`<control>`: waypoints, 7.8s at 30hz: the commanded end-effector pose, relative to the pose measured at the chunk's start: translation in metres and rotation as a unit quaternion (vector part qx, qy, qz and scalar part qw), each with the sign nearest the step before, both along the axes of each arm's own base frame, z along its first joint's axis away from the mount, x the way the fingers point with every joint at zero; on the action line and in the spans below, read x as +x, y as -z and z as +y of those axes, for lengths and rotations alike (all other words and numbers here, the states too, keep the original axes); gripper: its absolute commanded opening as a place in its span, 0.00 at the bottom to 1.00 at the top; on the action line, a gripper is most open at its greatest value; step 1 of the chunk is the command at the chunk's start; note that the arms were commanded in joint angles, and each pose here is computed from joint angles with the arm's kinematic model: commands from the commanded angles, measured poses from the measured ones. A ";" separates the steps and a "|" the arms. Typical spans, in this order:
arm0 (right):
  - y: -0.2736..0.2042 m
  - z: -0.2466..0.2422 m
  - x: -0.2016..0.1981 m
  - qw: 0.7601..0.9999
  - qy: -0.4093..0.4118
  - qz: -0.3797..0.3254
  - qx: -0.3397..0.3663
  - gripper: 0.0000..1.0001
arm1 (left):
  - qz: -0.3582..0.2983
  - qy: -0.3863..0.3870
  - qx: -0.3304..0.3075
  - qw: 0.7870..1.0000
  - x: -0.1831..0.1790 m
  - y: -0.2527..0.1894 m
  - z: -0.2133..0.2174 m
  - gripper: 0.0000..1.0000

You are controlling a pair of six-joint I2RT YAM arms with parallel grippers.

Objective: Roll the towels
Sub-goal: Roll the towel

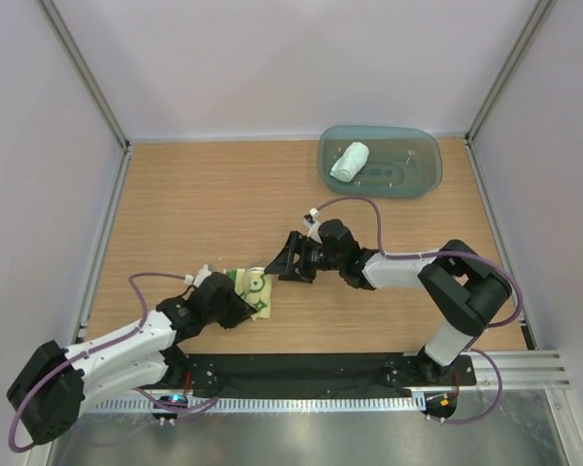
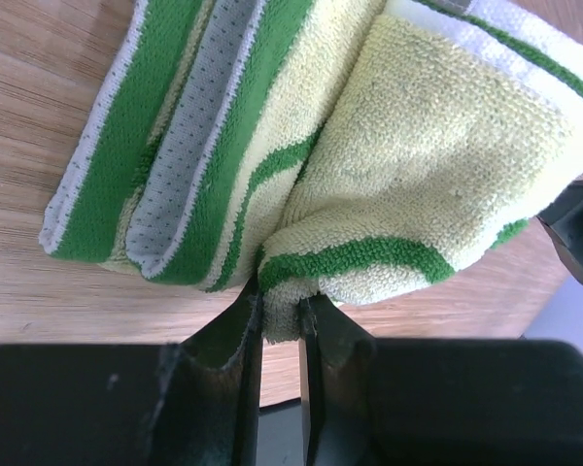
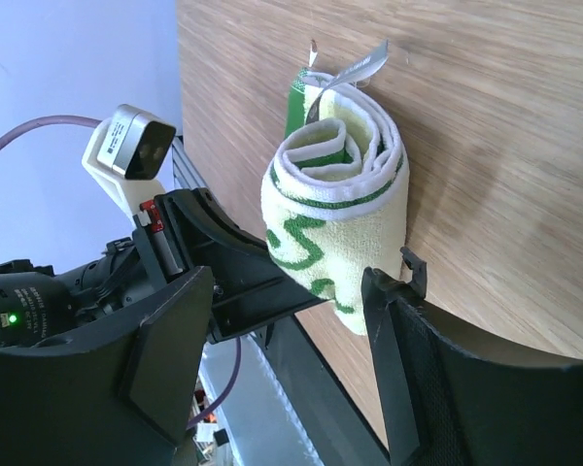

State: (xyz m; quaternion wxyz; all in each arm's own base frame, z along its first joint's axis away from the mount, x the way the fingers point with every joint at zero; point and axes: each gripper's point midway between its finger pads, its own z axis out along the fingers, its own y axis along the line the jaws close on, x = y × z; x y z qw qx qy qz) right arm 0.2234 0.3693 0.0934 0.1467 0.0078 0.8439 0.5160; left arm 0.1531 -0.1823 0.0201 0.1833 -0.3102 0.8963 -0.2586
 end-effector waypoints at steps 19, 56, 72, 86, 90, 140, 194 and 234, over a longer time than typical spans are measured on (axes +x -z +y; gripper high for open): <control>0.024 0.037 -0.021 0.992 -0.069 -0.056 -0.084 0.71 | -0.040 0.079 0.063 0.994 -0.003 -0.001 0.013 0.00; 0.045 -0.008 -0.013 0.964 -0.014 -0.002 -0.264 0.07 | -0.166 0.231 0.157 0.946 0.021 -0.078 -0.008 0.55; 0.049 -0.004 -0.020 0.954 -0.014 0.060 -0.294 0.06 | -0.275 0.325 0.253 0.869 0.022 -0.087 -0.089 0.74; 0.037 -0.001 -0.024 0.957 -0.023 0.062 -0.282 0.08 | -0.205 0.363 0.290 0.861 0.012 -0.028 -0.095 0.75; 0.035 0.002 -0.026 0.959 -0.027 0.073 -0.272 0.11 | -0.194 0.370 0.287 0.862 0.006 -0.018 -0.094 0.58; 0.000 -0.161 0.050 0.932 0.177 0.059 -0.310 0.82 | -0.216 0.377 0.170 0.884 -0.010 -0.042 -0.099 0.00; 0.048 0.053 -0.015 0.994 -0.027 -0.089 0.061 0.30 | 0.000 0.017 -0.001 1.000 -0.021 0.031 0.026 0.00; 0.050 -0.060 -0.019 0.941 0.057 -0.001 -0.334 0.01 | -0.306 0.392 0.337 0.800 0.022 -0.065 -0.125 0.81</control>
